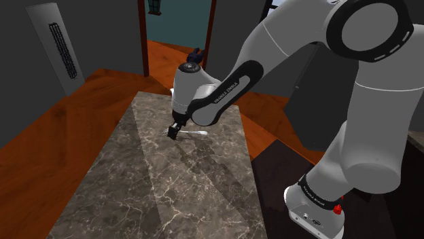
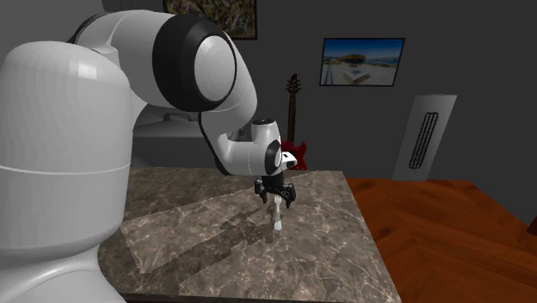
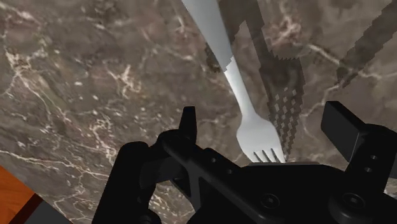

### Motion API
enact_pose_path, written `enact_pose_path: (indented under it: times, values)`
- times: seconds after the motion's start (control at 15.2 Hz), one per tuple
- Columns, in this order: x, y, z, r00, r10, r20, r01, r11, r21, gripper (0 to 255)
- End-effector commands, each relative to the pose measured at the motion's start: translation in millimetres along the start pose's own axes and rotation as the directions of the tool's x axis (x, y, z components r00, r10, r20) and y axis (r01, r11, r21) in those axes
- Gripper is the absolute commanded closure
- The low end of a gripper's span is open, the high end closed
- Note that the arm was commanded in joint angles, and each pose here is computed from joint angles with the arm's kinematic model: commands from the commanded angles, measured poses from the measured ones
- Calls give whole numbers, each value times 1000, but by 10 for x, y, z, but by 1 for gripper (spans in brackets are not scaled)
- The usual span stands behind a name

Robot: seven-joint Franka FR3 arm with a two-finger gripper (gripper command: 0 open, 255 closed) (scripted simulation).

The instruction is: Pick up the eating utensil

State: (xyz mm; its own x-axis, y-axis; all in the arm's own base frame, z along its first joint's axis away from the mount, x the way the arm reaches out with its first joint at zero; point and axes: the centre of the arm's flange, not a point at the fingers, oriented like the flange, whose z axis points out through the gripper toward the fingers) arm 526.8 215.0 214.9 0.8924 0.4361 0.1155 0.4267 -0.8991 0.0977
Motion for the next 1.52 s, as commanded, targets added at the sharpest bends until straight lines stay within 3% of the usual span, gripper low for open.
enact_pose_path:
  times: [0.0,0.59,1.45]
  values:
    - [4,4,25,1000,0,0,0,1000,0,255]
    - [1,8,22,1000,0,0,0,1000,0,255]
    - [80,75,-657,1000,0,0,0,1000,0,255]
